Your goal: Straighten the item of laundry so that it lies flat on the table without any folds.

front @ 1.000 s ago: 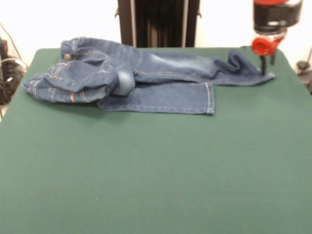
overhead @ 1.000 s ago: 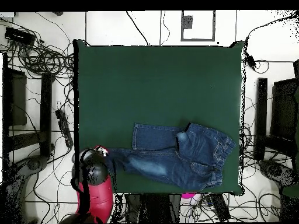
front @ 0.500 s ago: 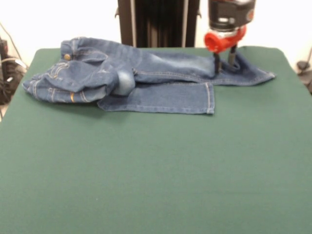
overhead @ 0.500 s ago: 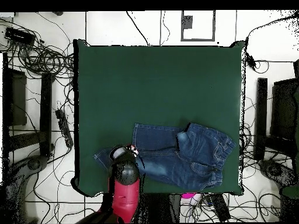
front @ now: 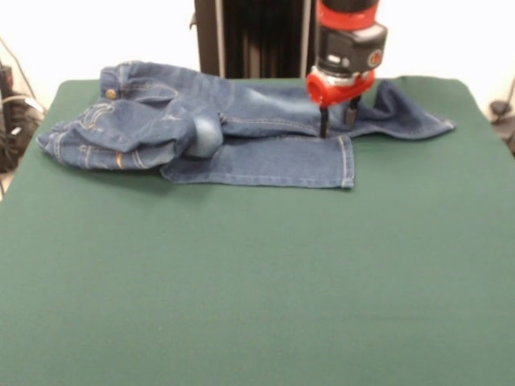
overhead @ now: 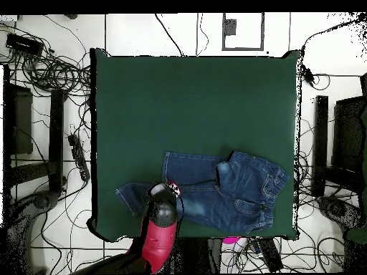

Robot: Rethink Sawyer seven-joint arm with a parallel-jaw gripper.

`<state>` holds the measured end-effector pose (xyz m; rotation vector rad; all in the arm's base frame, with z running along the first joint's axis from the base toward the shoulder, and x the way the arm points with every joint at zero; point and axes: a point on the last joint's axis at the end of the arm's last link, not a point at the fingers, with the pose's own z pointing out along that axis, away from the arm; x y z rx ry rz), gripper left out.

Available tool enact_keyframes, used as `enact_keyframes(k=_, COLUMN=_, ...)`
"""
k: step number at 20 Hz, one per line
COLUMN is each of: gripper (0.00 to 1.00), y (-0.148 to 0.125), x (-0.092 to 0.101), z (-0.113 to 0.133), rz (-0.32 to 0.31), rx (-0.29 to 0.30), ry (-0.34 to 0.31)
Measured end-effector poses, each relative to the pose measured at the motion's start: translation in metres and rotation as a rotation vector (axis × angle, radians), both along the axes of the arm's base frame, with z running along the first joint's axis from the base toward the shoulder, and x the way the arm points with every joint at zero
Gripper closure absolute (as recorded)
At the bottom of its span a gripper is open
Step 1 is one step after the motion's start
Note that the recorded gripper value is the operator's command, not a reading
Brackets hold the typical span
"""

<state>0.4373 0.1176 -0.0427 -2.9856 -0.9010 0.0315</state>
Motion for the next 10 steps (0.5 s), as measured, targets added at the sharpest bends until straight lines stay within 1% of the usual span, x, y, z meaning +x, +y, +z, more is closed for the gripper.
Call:
enact_keyframes(k=3, gripper=0.00, y=0.0001, x=0.0004, z=0.0008, rz=-0.004, rx=-0.004, ry=-0.023)
enact_keyframes(k=8, gripper=0.00, y=0.0003, x=-0.0002, z=0.0006, rz=0.009, rx=-0.008, ry=-0.035)
enact_keyframes(k=10, gripper=0.00, y=-0.0012, x=0.0000, z=0.0006, rz=0.011, rx=0.002, ry=-0.039)
